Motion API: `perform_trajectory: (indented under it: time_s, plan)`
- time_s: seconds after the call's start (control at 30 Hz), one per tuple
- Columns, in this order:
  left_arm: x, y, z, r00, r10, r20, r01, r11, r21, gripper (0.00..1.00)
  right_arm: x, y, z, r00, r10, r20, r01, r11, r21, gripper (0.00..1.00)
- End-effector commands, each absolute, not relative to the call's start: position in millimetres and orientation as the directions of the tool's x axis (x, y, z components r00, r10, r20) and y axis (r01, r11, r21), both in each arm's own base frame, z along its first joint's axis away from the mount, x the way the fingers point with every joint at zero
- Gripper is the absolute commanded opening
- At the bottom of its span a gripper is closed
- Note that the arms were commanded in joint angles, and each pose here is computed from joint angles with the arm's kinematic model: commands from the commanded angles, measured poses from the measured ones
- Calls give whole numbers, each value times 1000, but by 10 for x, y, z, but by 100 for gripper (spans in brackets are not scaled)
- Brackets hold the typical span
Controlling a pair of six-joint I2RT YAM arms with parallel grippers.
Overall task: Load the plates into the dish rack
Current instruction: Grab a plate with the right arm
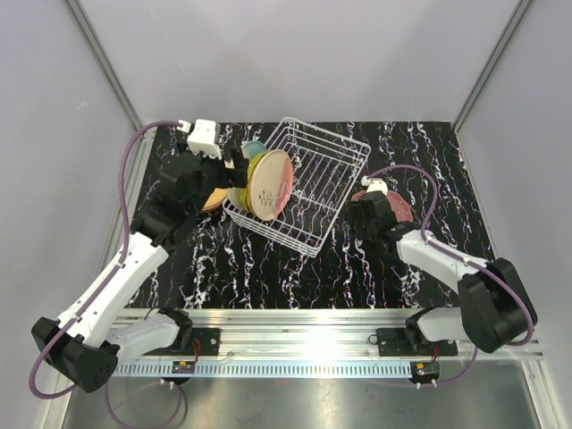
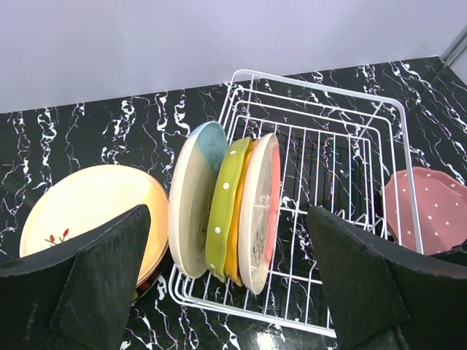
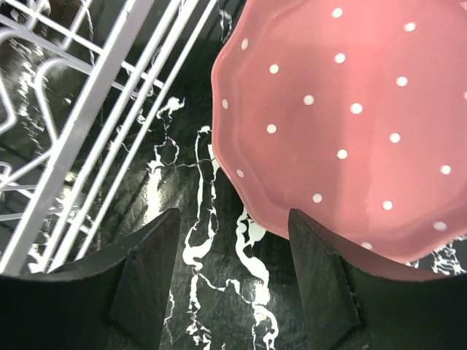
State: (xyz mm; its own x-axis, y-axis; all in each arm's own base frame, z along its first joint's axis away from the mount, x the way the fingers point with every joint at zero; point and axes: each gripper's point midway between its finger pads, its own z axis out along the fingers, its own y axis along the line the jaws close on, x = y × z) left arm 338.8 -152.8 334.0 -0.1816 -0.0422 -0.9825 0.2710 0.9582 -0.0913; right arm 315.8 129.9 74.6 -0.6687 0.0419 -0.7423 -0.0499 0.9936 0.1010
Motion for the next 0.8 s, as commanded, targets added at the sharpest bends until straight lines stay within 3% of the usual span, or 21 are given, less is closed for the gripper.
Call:
perform_trajectory:
  time_s: [0.0, 0.37, 0.47, 0.77]
  plan:
    - [3422, -1467, 3520, -127, -99, -987, 250, 960, -128, 93, 3371, 1465, 871, -643, 12, -766, -122, 986, 118, 68]
    - [3445, -1444, 3498, -137, -102, -985, 246, 960, -134, 94, 3355, 1343, 319, -760, 89, -644, 34, 995, 96, 63]
    - [3455, -1450, 3482, -145, -106, -984, 250, 958, -140, 94, 3297, 1305, 238, -772, 121, -624, 77, 992, 97, 58]
    - [3474, -1446, 3452, -157, -109, -982, 248, 958, -146, 94, 3231, 1186, 193, -791, 165, -589, 165, 985, 53, 27]
